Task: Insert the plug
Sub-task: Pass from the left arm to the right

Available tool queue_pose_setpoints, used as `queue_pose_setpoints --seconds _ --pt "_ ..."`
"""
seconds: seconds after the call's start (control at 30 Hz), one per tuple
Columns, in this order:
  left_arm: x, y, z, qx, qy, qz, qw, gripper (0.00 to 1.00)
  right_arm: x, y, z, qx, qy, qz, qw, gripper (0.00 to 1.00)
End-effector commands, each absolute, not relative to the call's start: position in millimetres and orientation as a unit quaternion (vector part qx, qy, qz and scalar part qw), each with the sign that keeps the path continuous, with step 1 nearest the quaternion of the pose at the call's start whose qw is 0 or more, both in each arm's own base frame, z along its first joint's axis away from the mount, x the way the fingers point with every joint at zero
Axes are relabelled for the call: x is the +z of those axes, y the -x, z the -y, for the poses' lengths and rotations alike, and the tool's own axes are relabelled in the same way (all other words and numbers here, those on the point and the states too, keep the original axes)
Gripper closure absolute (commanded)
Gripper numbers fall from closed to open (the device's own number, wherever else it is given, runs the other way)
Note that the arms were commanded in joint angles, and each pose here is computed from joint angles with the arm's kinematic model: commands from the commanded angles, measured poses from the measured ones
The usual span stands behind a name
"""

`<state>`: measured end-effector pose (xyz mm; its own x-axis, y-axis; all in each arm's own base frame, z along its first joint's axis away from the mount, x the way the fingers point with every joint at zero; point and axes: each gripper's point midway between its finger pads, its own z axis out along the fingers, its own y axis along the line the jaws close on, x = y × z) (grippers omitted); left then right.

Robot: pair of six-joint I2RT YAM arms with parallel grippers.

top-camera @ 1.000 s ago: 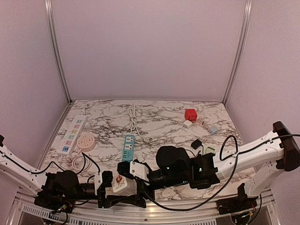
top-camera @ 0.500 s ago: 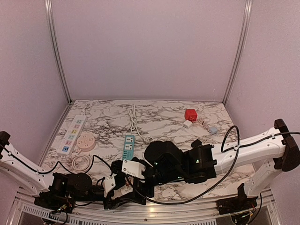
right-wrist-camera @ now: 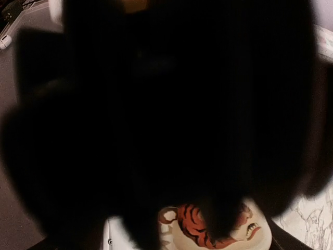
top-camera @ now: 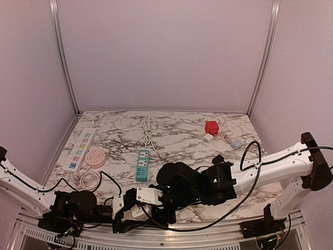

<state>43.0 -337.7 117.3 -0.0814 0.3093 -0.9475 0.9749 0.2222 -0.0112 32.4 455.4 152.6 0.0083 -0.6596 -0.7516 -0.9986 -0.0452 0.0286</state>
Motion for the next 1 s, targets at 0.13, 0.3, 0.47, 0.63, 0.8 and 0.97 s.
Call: queue_pose_setpoints --seconds 0.13,0.3,0.47,0.63,0.8,0.97 --pt "111.0 -37.8 348.7 -0.365 -0.523 -0.634 0.438 1.0 173.1 -25.7 -462.8 0.328 0.656 -0.616 0.286 0.15" --pt "107.9 -37.4 351.4 -0.361 -0.527 -0.635 0.434 1.0 181.8 -25.8 -460.7 0.334 0.653 -0.613 0.295 0.13" --pt "109.6 -38.7 349.5 -0.361 -0.523 -0.636 0.438 1.0 179.5 -25.4 -460.2 0.333 0.654 -0.613 0.293 0.15" --pt "112.1 -38.9 347.8 -0.364 -0.521 -0.634 0.441 1.0 172.2 -26.2 -461.8 0.326 0.657 -0.617 0.286 0.12" --pt "111.9 -38.7 348.4 -0.365 -0.521 -0.633 0.441 1.0 170.3 -26.3 -462.2 0.325 0.657 -0.618 0.284 0.12" --pt "111.8 -38.8 348.0 -0.364 -0.521 -0.633 0.442 1.0 169.3 -26.1 -462.0 0.323 0.657 -0.619 0.282 0.17"
